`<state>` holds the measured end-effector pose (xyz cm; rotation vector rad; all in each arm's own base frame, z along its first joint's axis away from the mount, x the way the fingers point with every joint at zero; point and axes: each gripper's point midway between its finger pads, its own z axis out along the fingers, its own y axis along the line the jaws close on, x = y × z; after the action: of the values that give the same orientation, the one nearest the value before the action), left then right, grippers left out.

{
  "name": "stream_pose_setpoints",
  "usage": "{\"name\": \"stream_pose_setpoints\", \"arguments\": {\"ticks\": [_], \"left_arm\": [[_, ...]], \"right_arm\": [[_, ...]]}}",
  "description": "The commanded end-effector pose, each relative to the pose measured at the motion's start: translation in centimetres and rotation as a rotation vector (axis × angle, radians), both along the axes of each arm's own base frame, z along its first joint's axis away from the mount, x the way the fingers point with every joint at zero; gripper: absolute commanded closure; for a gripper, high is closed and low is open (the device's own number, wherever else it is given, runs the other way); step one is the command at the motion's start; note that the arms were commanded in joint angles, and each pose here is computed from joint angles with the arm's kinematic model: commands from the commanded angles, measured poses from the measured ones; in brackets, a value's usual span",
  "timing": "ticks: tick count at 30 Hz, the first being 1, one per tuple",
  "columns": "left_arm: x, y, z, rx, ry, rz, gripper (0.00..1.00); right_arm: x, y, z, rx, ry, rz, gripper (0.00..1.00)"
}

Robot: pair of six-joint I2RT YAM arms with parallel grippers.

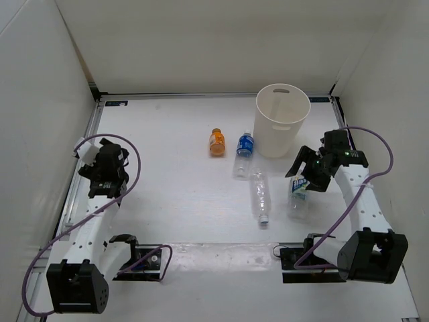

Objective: Put the plastic bottles in the bin

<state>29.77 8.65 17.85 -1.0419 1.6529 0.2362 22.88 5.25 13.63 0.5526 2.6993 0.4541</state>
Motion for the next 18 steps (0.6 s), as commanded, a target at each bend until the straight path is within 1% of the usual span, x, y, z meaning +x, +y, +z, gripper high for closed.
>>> {"name": "stream_pose_setpoints", "arguments": {"ticks": [1,3,4,5,6,8,9,12,16,18], "left_arm": [[1.4,-0.4,1.6,-0.010,-0.058,-0.035,0.01],[1.8,-0.9,1.2,-0.032,-0.062,-0.058,0.01],[1.7,-0.2,1.2,-0.032,-0.064,-0.037,0.01],[1.8,-0.4,0.9,-0.040,-0.055,-0.055,0.01],[1.8,-0.2,0.7,-0.047,-0.055,-0.050,0.01],[1.9,-0.2,0.2,-0.061,-0.043,-0.054,0.01],[2.0,-0.2,0.0,-0.069,-0.040,-0.061,0.01],[2.0,0.3,-0.2,-0.072,-0.040,-0.052,0.01],[1.9,0.3,-0.5,-0.071,-0.033,-0.051,0.01],[1.7,0.3,-0.9,-0.079,-0.022,-0.049,0.01]], "right_arm": [[-0.8,-0.1,0.5,0.001,-0.006,-0.035,0.10],[-0.9,0.1,0.5,0.015,-0.001,-0.023,0.10],[-1.4,0.2,0.5,0.012,0.031,-0.006,0.10],[-1.6,0.7,0.5,0.005,0.039,0.022,0.10],[-1.7,0.3,0.5,-0.021,0.054,0.009,0.10],[-2.0,2.2,0.4,-0.023,0.054,0.103,0.10],[-1.8,2.1,0.4,-0.052,0.049,0.107,0.10],[-1.8,2.8,-0.6,-0.090,0.123,0.145,0.10],[-2.8,3.2,-2.8,-0.129,0.285,0.169,0.10],[-3.1,3.5,-3.5,-0.141,0.320,0.182,0.10]]}}
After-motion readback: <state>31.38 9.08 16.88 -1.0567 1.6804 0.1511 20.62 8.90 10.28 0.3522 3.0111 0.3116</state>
